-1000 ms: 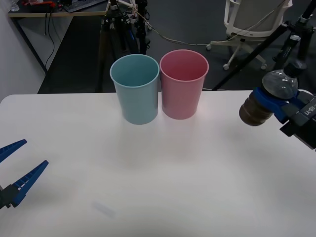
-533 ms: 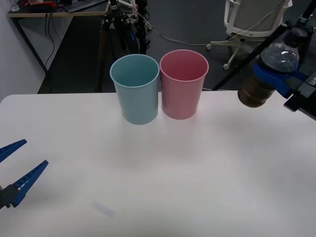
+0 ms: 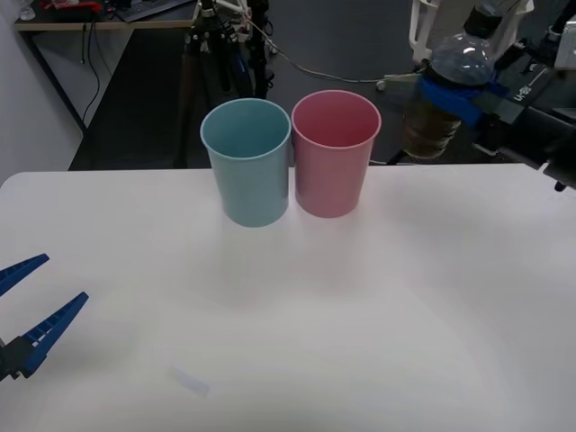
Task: Grasp the object on the table and drop it into the matching bin: aluminum can to the light blue bin, PET bottle to the pink bin.
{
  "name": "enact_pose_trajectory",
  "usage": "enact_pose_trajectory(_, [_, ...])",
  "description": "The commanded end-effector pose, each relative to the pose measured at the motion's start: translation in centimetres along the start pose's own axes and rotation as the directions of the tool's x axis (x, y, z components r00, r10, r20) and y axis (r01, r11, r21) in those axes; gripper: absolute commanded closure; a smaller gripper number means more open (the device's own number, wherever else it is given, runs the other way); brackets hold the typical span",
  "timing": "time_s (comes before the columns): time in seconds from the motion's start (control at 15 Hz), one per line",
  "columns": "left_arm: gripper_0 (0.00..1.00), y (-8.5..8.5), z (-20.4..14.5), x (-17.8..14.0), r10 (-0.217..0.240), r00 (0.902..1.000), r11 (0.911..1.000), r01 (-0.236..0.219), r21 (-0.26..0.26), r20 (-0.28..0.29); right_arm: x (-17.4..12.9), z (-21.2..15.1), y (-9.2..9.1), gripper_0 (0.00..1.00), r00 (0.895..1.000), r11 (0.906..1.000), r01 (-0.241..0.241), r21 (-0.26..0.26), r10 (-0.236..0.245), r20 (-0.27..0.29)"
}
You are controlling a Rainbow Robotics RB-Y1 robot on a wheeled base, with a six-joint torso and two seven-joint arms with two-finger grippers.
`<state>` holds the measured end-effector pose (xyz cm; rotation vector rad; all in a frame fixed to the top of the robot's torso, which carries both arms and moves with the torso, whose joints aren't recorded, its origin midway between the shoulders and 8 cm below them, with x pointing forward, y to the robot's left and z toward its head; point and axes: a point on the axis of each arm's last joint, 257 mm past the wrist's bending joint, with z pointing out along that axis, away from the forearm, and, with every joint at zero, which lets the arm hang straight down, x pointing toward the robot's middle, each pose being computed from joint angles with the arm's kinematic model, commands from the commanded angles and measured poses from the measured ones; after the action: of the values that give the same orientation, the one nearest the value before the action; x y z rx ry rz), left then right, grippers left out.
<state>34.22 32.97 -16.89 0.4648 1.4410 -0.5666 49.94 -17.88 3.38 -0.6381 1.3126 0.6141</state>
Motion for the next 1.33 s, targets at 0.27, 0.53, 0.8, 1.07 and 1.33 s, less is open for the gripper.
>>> enact_pose_trajectory(0.27, [0.00,0.0,0.0,0.0,0.000,1.0000,1.0000,0.000,0.000,0.000,0.0,4.9,-2.9,1.00,0.999,0.9989,-0.044,0.017,0.044,0.013])
enact_pose_trajectory(0.53, [0.00,0.0,0.0,0.0,0.000,1.0000,1.0000,0.000,0.000,0.000,1.4,8.6,-3.9,1.00,0.999,0.9985,-0.037,0.042,0.036,0.017])
enact_pose_trajectory(0.8, [0.00,0.0,0.0,0.0,0.000,1.0000,1.0000,0.000,0.000,0.000,2.2,11.7,-4.1,1.00,0.999,0.9975,-0.036,0.060,0.035,0.022])
enact_pose_trajectory(1.07, [0.00,0.0,0.0,0.0,0.000,1.0000,1.0000,0.000,0.000,0.000,3.7,13.7,-4.3,1.00,0.999,0.9960,-0.037,0.082,0.037,0.008])
enact_pose_trajectory(1.33, [0.00,0.0,0.0,0.0,0.000,1.0000,1.0000,0.000,0.000,0.000,4.9,15.2,-4.0,1.00,1.000,0.9940,-0.003,0.109,0.002,0.001])
